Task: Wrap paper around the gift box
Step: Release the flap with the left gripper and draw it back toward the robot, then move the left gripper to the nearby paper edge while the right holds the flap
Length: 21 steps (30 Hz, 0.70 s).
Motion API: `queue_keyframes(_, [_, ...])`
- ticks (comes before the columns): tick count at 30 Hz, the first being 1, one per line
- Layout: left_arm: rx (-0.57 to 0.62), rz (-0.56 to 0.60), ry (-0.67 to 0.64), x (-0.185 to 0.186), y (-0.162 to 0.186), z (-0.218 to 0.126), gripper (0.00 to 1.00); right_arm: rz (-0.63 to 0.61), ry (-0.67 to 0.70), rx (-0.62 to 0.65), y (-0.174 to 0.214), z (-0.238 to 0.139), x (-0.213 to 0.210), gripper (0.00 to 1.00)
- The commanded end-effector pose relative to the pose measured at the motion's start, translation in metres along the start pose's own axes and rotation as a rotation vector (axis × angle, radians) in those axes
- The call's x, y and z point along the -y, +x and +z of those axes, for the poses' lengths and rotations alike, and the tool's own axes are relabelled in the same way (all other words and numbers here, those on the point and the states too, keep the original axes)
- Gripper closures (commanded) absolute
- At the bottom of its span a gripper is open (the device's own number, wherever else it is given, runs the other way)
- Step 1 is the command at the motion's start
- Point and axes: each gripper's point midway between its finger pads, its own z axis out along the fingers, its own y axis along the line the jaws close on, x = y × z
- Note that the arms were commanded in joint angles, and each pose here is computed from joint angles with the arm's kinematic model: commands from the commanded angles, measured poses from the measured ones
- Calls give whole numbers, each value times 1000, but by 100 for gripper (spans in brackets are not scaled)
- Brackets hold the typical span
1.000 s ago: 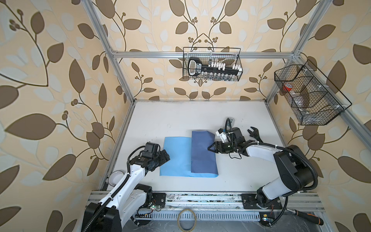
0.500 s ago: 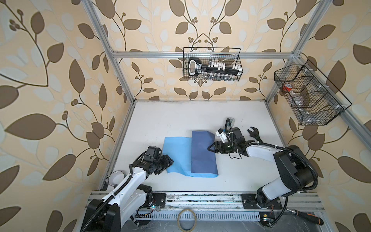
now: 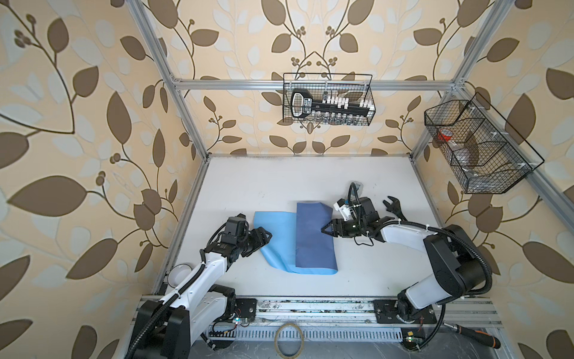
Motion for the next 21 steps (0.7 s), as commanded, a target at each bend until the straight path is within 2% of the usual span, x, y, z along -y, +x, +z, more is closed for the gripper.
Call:
queue_keyframes(1, [51, 85, 49, 20, -25, -1, 26, 77, 234, -144, 54, 8, 57, 28])
queue_keyframes(7, [43, 111, -12, 15, -40, 7, 27, 76, 237, -149, 54, 9, 58, 28])
queue_keyframes(13, [-78, -12, -40, -6, -31, 26, 30, 75, 242, -151, 54, 8, 58, 29])
queue_keyframes(18, [-93, -67, -66, -22, -31, 32, 31, 73, 240, -151, 54, 8, 58, 29])
queue_keyframes(21, [-95, -98, -22, -22, -37, 34, 38, 74, 241, -152, 55, 8, 58, 30])
